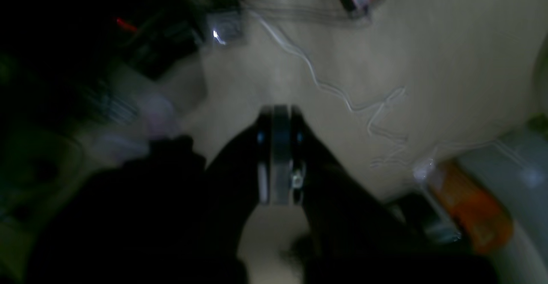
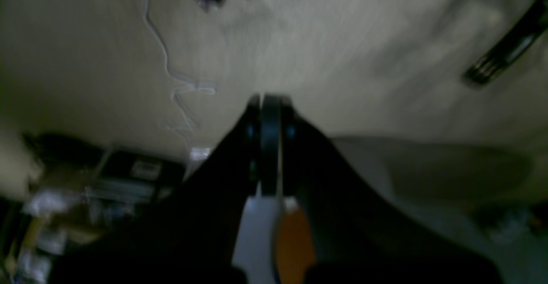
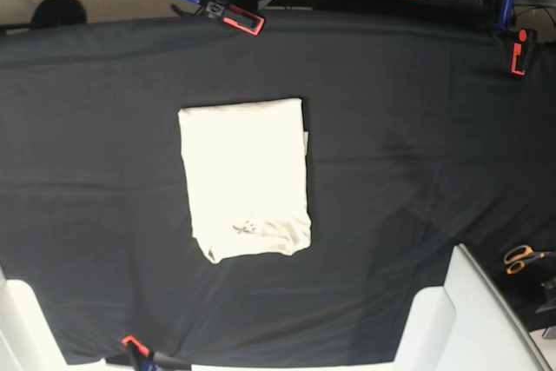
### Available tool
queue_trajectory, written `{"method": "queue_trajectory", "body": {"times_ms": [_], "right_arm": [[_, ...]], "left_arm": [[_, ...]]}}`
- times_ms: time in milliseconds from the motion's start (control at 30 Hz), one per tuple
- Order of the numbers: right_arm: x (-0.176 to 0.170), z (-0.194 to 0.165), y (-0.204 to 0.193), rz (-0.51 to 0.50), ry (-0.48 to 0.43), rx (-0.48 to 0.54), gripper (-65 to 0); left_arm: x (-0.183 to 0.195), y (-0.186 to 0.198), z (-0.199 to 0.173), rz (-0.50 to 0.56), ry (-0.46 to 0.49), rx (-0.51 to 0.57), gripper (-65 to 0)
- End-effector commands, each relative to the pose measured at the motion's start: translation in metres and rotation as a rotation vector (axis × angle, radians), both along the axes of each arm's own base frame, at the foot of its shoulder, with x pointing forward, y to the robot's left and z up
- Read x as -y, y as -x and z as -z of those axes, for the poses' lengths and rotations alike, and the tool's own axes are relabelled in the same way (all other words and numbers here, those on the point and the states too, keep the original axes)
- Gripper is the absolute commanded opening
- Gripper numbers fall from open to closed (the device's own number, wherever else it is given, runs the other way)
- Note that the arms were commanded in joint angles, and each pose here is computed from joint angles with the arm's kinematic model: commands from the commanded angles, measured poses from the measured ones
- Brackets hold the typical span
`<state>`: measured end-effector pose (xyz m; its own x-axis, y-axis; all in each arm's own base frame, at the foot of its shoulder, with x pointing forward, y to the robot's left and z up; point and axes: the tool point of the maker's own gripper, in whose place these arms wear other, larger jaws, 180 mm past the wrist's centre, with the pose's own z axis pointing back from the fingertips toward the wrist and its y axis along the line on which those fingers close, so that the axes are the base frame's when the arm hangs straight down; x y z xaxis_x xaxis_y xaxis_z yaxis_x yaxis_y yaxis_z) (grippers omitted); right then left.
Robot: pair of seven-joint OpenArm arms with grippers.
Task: Fold the T-shirt properly
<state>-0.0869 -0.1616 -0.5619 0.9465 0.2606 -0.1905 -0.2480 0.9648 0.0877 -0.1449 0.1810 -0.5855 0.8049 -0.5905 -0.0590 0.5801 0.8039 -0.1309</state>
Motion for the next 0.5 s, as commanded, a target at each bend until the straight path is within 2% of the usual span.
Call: {"method": "queue_trajectory", "body": {"times_ms": [0, 100, 200, 233, 333, 400, 467], "right_arm": [[0.004, 0.007, 0.009, 0.008, 0.006, -0.023, -64.4], [0.013, 0.038, 0.025, 0.05, 0.002, -0.056, -64.4], [0.017, 0.065, 0.04, 0.119, -0.011, -0.055, -64.1], [0.017, 0.074, 0.038, 0.15, -0.019, -0.027, -63.8], [0.012, 0.086, 0.025, 0.241, -0.045, 0.123, -63.6], [0.004, 0.086, -0.007, 0.279, -0.076, 0.302, -63.6], [-0.003, 0.085, -0.03, 0.286, -0.089, 0.407, -63.6]], "left_arm": [[-0.01, 0.017, 0.007, 0.004, -0.03, -0.041, -65.0], [-0.016, 0.032, 0.035, -0.013, -0.033, -0.053, -65.0], [-0.014, 0.021, 0.045, -0.053, 0.027, 0.02, -65.0], [-0.014, 0.011, 0.046, -0.07, 0.042, 0.057, -65.0], [-0.012, -0.028, 0.052, -0.087, 0.073, 0.155, -65.0], [-0.009, -0.054, 0.057, -0.087, 0.079, 0.195, -65.0], [0.0, -0.076, 0.061, -0.091, 0.092, 0.226, -65.0]]}}
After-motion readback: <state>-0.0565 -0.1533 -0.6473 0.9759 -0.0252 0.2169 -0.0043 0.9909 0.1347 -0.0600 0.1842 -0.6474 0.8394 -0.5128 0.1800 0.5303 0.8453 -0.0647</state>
